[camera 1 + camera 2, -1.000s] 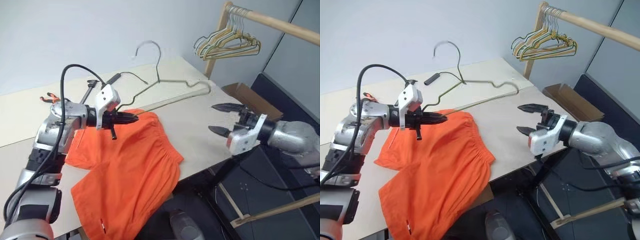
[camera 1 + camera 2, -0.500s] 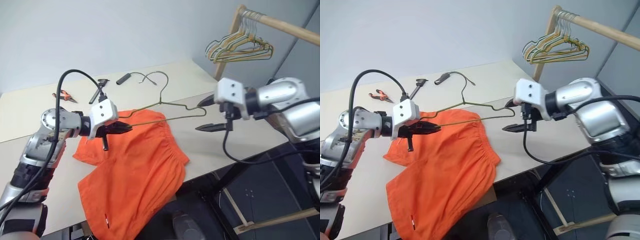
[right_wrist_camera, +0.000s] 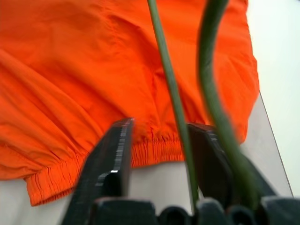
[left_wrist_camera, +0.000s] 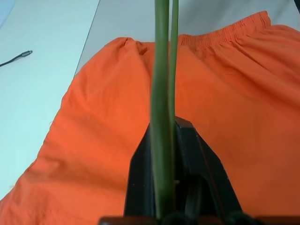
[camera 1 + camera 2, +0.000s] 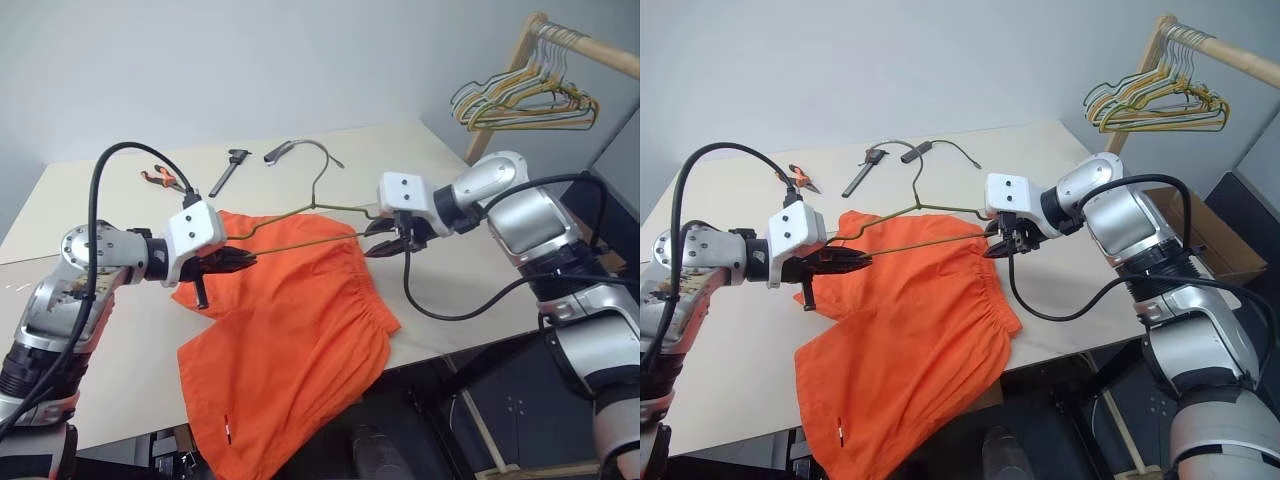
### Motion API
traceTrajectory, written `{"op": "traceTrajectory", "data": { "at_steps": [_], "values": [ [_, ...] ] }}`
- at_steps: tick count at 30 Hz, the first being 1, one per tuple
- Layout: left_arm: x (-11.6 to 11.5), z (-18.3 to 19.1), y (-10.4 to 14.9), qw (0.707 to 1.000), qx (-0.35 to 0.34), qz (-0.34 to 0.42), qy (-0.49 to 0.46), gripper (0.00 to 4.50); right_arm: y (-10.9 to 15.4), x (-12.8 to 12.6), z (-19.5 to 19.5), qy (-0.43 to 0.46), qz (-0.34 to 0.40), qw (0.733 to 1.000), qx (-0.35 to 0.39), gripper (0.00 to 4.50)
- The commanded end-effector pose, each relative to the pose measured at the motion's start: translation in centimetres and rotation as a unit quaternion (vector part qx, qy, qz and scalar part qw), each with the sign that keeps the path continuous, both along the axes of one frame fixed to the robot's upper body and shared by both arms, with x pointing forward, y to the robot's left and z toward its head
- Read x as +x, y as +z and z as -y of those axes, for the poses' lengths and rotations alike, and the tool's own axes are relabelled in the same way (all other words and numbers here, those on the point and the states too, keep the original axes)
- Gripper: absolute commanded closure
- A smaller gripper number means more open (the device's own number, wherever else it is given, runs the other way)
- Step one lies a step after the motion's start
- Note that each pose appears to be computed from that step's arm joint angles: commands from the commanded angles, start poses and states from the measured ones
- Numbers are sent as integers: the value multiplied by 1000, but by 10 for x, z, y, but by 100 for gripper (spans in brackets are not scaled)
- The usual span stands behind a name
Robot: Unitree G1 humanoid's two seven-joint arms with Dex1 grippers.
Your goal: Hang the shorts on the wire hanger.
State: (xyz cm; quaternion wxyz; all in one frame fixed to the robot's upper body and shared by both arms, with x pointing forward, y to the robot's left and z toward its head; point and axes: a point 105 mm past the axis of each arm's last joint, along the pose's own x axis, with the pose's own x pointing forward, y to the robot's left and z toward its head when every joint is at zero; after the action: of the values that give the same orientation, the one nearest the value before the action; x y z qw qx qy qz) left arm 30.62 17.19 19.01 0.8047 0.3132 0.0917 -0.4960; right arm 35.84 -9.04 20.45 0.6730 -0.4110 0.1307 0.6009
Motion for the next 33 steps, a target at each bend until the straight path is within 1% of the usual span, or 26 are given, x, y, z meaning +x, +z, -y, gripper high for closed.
{"op": "traceTrajectory", "data": {
  "at_steps": [1, 3, 4, 10, 12, 14, 16, 19, 21, 22, 23, 24, 25, 26, 27, 30, 32, 33],
  "values": [
    [-3, 3, 11, 1000, 2, 20, -13, 450, 20, 0, -3, 13, 31, 999, 9, 368],
    [-4, 4, 9, 1000, 5, 17, -20, 450, 20, -2, -4, 19, 32, 999, 7, 437],
    [-5, 4, 8, 1000, 8, 15, -24, 450, 20, -3, -5, 22, 34, 999, 5, 445],
    [-9, 9, 5, 999, 13, 15, -48, 450, 16, -16, -3, 42, 27, 999, 2, 445],
    [-8, 8, 8, 998, 8, 21, -50, 395, 12, -24, 6, 42, 10, 999, 8, 450],
    [-7, 4, 13, 998, -9, 32, -49, 355, 5, -33, 19, 28, -15, 999, 16, 450],
    [-2, -3, 21, 998, -36, 46, -34, 289, -4, -41, 36, -3, -43, 999, 21, 450],
    [8, -14, 35, 994, -82, 66, 6, 196, -23, -49, 68, -78, -89, 993, 26, 450],
    [10, -19, 40, 992, -104, 72, 24, 134, -34, -55, 85, -124, -116, 985, 30, 450],
    [9, -21, 41, 990, -114, 73, 28, 116, -40, -58, 94, -156, -137, 978, 36, 450],
    [4, -21, 43, 989, -129, 67, 24, 79, -47, -61, 106, -200, -168, 964, 47, 450],
    [-1, -20, 44, 988, -140, 60, 17, 51, -53, -64, 116, -243, -199, 948, 58, 450],
    [-7, -18, 44, 987, -150, 52, 7, 12, -59, -67, 125, -285, -229, 928, 71, 450],
    [-13, -17, 44, 987, -156, 44, -2, 2, -63, -68, 131, -318, -250, 911, 81, 450],
    [-21, -15, 43, 986, -162, 39, -15, 2, -68, -70, 139, -354, -272, 891, 89, 450],
    [-43, -10, 37, 984, -167, 25, -51, 2, -79, -74, 160, -455, -350, 810, 123, 450],
    [-52, -7, 32, 984, -166, 19, -64, 2, -85, -80, 166, -489, -400, 763, 136, 450],
    [-54, -6, 31, 984, -166, 18, -67, 2, -87, -83, 167, -498, -415, 748, 141, 450]
  ]
}}
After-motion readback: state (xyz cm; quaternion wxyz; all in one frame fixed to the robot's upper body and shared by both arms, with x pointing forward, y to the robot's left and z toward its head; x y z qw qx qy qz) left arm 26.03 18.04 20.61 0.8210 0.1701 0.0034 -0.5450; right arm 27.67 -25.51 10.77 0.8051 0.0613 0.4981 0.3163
